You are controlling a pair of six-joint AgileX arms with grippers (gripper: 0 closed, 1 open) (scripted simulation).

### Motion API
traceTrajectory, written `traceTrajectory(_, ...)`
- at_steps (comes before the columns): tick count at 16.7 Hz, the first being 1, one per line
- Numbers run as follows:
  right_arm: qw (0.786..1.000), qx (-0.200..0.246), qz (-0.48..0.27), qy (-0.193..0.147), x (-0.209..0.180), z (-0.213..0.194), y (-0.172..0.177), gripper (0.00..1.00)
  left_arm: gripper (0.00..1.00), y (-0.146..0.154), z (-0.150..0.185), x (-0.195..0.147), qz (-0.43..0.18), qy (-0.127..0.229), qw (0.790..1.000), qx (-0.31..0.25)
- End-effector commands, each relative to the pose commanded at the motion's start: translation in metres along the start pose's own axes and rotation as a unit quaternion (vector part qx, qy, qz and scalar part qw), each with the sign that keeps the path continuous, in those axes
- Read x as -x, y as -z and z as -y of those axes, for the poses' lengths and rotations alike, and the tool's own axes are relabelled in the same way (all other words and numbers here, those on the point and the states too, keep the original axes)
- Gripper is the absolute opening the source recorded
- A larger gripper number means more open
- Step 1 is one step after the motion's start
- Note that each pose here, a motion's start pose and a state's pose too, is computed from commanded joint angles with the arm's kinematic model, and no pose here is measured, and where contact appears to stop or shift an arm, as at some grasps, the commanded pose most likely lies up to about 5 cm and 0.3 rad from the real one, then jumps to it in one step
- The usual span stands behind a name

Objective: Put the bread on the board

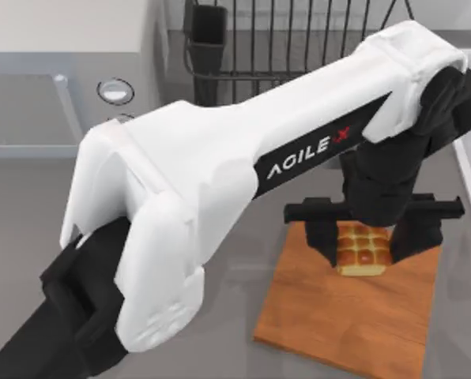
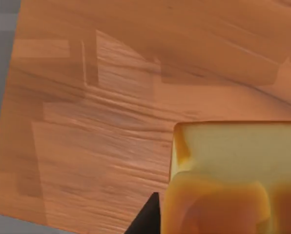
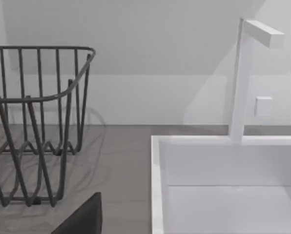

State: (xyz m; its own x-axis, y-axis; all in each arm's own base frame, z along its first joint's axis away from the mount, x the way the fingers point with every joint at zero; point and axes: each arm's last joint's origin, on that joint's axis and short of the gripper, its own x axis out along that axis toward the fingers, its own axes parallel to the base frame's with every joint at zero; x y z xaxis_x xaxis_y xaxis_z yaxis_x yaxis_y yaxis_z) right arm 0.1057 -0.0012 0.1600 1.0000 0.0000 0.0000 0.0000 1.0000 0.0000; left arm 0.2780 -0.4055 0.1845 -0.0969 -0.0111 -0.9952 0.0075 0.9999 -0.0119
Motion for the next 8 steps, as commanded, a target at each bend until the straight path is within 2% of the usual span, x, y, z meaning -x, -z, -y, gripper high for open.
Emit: traceTrajectory(8,1.000,0.000,0.000,0.000,0.0000,0.0000,0.0000,1.00,0.00,-0.0013,-0.0004,-0.0028,0.000,0.000,1.000,0.001)
